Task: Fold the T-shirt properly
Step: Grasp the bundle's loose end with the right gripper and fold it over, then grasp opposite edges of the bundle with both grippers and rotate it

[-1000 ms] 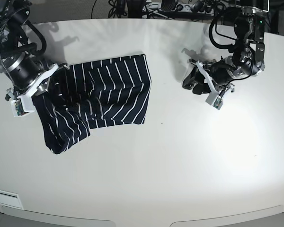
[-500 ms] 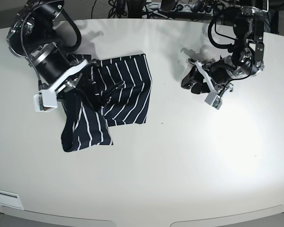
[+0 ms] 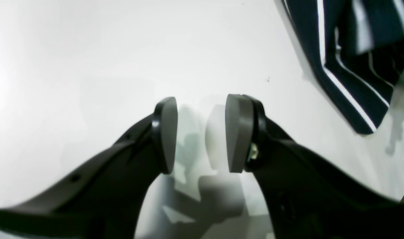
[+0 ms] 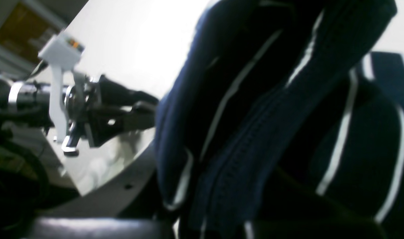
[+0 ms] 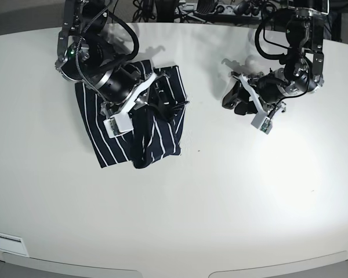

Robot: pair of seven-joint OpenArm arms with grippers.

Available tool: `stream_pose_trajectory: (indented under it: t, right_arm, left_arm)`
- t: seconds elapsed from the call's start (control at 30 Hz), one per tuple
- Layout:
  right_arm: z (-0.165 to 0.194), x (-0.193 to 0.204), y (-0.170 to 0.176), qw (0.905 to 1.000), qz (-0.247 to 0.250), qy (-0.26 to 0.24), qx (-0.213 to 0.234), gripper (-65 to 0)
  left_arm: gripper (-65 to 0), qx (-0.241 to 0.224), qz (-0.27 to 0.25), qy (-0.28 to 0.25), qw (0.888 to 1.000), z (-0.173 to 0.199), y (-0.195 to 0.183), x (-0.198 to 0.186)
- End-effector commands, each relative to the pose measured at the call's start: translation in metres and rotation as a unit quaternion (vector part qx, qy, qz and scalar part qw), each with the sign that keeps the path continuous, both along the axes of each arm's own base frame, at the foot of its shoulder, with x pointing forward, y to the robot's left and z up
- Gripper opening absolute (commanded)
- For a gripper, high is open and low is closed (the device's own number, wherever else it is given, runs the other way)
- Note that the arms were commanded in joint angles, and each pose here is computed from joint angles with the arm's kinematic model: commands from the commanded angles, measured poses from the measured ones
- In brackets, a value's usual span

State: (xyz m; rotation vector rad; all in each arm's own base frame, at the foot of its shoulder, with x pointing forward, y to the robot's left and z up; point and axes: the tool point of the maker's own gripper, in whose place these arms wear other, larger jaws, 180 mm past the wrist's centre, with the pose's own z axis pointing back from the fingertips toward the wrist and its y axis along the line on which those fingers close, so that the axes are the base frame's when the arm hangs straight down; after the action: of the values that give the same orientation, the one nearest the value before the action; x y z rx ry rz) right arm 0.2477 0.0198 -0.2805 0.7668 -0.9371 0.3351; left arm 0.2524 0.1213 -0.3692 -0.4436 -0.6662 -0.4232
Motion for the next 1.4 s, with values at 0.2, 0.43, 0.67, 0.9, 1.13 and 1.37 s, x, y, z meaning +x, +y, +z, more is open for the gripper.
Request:
stream_pose_trajectory:
  t: [0.2, 0.43, 0.67, 0.9, 1.13, 1.37]
  right_arm:
    - [0.022, -0.01, 0.039, 0.9967, 0.057, -0.035, 0.045, -59.1]
    - [0.051, -0.028, 0.091, 0.9718, 0.191, -0.137, 0.019, -27.3]
    - [0.083, -0.011, 0.105, 0.9487, 0.232, -0.215, -0.006, -27.3]
    - [0.081, 0.058, 0.062, 0.9641, 0.083, -0.226, -0.111, -65.0]
    - [0.028, 0.107, -0.004, 0.9476, -0.027, -0.209, -0.24, -65.0]
    - [-0.038, 0.151, -0.056, 0.9315, -0.006, -0.142, -0.335, -65.0]
  left_arm:
    - [-39.4, 0.006, -0.001, -0.008, 1.0, 0.005, 0.004, 0.003]
    - [-39.4, 0.007, 0.0, -0.011, 1.0, 0.005, 0.004, 0.004]
    - [-39.4, 0.068, -0.042, -0.022, 0.997, 0.007, 0.031, 0.002]
    - [-65.0, 0.043, 0.062, -0.076, 0.994, 0.057, 0.091, 0.034]
    - [-65.0, -0.199, -0.076, -0.092, 0.973, 0.125, 0.031, 0.0]
    - [-65.0, -0.24, -0.159, -0.006, 0.958, 0.089, -0.041, -0.036]
